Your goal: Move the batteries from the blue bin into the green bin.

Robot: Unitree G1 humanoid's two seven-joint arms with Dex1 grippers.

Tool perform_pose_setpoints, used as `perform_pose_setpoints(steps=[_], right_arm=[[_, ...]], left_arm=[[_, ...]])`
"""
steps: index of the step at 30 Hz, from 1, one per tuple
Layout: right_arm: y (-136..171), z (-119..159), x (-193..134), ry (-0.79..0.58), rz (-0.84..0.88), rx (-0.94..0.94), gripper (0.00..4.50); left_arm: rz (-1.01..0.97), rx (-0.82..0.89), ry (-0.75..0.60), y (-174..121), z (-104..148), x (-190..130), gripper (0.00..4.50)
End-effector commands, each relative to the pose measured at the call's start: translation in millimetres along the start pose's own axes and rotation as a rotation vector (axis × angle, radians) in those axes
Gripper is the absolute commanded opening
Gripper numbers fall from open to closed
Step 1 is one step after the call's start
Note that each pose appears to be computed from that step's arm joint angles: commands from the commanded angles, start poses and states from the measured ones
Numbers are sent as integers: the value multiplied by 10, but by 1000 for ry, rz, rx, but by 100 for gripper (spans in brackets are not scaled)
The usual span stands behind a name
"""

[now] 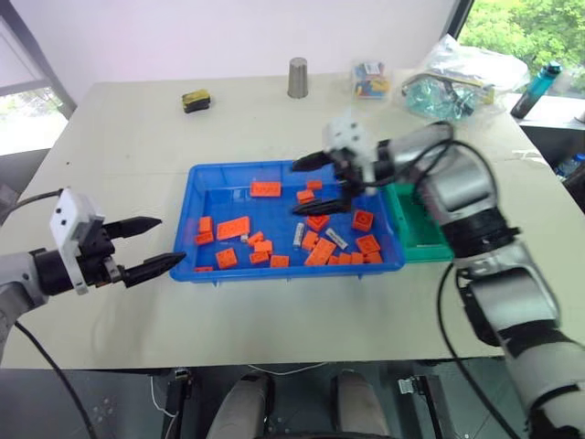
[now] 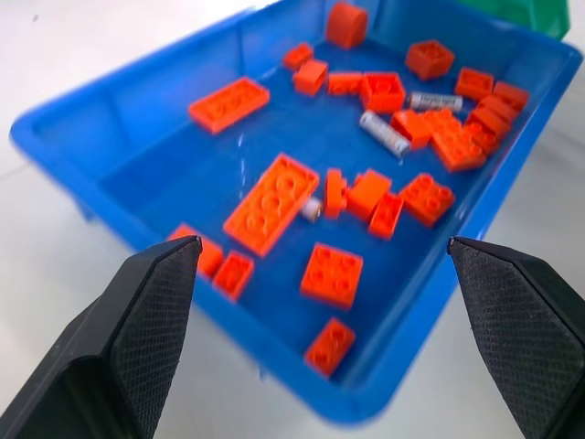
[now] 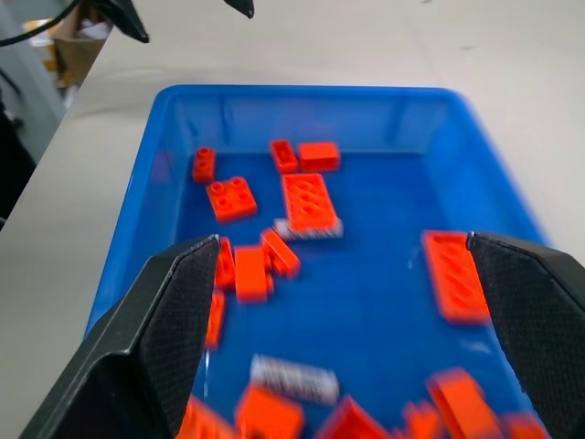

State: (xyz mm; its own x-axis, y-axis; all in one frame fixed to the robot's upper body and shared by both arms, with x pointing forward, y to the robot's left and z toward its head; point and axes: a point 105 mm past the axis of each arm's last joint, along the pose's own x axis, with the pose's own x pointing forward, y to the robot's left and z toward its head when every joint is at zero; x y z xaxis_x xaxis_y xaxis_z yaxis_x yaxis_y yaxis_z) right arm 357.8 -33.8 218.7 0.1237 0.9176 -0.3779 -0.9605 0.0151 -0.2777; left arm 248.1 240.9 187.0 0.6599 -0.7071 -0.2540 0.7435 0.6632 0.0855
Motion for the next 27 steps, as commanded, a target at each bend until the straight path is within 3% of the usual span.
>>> perform_pose_setpoints(steps=[1,13,27], right_arm=[[-53,88,300,0,15,-54,443],[0,-205,1077,45,18,-6,443],[-46,-221,1211,4,-44,91,443]], left_arm=[[18,65,-11,-30,110,-104,450],[101,35,-34,90,41,-93,450],[121,47,-32,109,28,-65,450]])
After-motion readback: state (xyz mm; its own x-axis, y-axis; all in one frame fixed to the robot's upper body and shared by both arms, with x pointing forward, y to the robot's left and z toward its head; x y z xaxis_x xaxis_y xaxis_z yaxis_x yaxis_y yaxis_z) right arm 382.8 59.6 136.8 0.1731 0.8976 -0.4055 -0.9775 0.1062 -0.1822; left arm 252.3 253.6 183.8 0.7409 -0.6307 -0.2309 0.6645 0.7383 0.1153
